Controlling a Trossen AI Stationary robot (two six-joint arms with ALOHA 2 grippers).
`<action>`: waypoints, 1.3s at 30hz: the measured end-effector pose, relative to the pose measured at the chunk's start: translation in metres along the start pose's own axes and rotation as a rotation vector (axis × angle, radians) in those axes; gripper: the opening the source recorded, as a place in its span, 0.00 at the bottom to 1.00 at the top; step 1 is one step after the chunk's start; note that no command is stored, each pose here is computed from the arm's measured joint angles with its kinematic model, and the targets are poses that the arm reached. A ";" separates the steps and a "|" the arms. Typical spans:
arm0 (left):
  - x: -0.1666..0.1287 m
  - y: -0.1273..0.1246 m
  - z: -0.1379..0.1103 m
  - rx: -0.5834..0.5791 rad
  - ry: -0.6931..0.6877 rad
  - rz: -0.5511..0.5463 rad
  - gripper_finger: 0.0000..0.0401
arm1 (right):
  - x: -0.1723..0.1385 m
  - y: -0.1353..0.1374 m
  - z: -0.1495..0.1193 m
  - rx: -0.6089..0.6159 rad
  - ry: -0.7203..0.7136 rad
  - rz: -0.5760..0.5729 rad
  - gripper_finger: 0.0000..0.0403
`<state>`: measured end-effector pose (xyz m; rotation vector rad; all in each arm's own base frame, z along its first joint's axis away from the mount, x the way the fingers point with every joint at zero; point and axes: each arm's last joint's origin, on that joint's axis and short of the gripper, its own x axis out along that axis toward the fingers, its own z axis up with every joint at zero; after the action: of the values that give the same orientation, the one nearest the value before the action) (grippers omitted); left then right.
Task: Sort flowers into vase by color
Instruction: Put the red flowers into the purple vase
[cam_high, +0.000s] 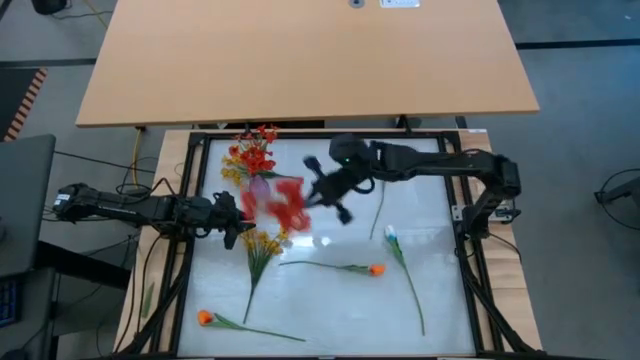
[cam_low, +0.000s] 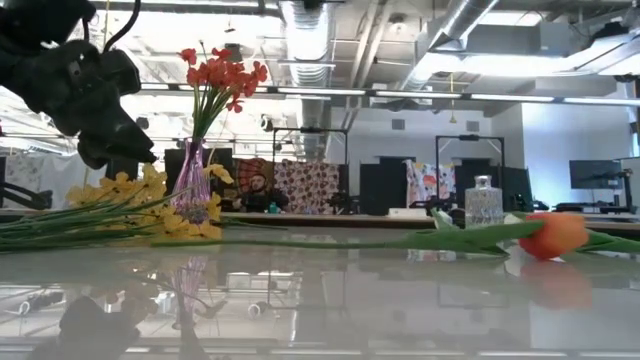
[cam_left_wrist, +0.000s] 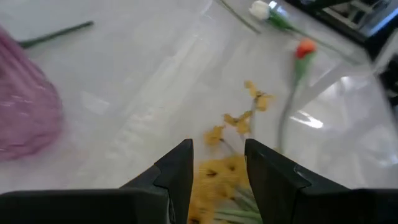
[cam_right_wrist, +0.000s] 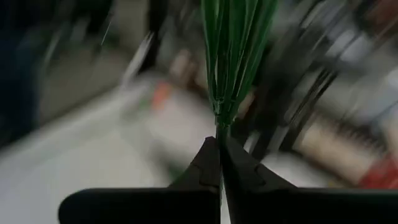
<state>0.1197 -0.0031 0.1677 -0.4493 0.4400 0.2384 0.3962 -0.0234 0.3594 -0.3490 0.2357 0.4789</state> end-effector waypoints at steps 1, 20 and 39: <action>0.000 0.001 0.000 0.013 -0.005 0.020 0.33 | 0.007 -0.004 0.006 0.004 -0.093 -0.043 0.06; -0.043 -0.010 0.041 0.151 -0.196 0.064 0.33 | 0.128 -0.008 -0.072 0.156 -0.335 -0.712 0.06; -0.069 -0.010 0.062 0.332 -0.236 0.284 0.33 | 0.147 -0.031 -0.107 0.100 -0.234 -1.004 0.06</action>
<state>0.0847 0.0087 0.2533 -0.0297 0.3024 0.4790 0.5235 -0.0298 0.2254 -0.2701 -0.1553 -0.4817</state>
